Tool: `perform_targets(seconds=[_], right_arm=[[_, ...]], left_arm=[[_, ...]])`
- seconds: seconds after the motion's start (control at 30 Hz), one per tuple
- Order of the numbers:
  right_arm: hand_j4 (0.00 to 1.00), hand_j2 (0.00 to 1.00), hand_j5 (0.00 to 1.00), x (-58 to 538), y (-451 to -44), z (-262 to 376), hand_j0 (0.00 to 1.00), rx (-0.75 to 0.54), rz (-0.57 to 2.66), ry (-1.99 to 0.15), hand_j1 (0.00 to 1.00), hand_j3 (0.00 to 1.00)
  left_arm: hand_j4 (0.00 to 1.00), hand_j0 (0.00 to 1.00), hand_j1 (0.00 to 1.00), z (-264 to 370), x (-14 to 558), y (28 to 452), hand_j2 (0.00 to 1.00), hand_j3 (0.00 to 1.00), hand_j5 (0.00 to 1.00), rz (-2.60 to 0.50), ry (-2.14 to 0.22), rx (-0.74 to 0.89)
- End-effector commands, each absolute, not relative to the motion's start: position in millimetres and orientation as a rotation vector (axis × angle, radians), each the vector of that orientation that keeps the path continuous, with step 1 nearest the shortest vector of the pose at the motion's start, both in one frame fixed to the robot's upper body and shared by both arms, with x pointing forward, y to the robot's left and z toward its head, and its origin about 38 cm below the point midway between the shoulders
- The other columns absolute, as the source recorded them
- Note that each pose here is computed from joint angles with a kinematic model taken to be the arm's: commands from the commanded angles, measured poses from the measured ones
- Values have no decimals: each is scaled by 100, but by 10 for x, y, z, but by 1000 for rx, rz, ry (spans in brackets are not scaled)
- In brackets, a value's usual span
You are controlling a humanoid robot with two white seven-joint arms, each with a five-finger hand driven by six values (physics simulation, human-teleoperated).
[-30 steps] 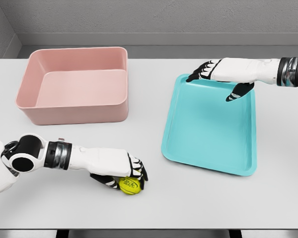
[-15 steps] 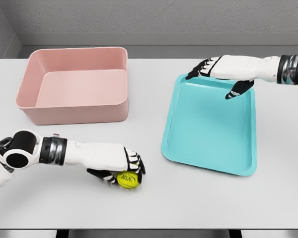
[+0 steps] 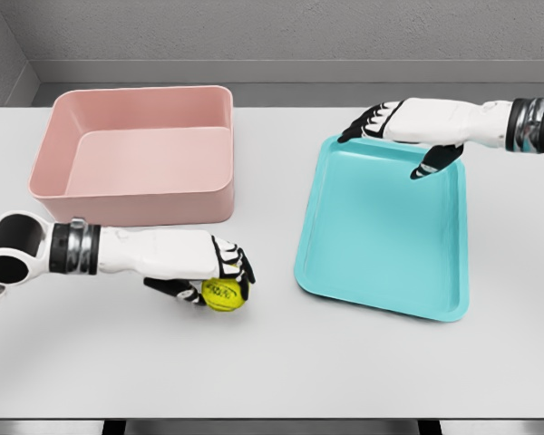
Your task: Put the tennis from the blue tray into the pink basket with both arms
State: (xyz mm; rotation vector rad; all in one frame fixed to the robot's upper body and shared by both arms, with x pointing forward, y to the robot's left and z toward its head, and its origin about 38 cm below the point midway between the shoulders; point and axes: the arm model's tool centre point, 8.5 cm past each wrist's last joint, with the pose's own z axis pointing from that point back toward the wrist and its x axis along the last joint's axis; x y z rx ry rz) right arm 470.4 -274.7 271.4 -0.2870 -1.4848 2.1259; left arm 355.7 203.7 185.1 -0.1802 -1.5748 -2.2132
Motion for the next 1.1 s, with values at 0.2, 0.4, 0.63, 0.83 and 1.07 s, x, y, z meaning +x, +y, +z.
perform_targets(seconds=[0.2, 0.4, 0.63, 0.83, 1.07], right_arm=[[100, 100, 100, 4713, -2756, 2757, 100, -294, 2112, -1499, 100, 100], [100, 100, 100, 4687, -2705, 2779, 100, -287, 2127, -1510, 100, 100], [100, 100, 100, 4687, -2705, 2780, 100, -288, 2126, -1512, 100, 100], [100, 100, 100, 4688, -2698, 2779, 100, -286, 2126, -1513, 100, 100], [100, 100, 100, 4686, -2698, 2772, 100, -285, 2126, -1513, 100, 100]], left_arm=[[39, 39, 39, 1905, 3706, 2162, 39, 39, 39, -2167, -1566, -143], [39, 39, 39, 1975, 3826, 2229, 39, 39, 39, -2143, -1567, -112], [39, 39, 39, 2063, 3948, 2295, 39, 39, 39, -2130, -1565, -72], [39, 39, 39, 2144, 3998, 2303, 39, 39, 39, -2125, -1580, -55], [39, 39, 39, 2207, 4058, 2339, 39, 39, 39, -2115, -1584, -35]])
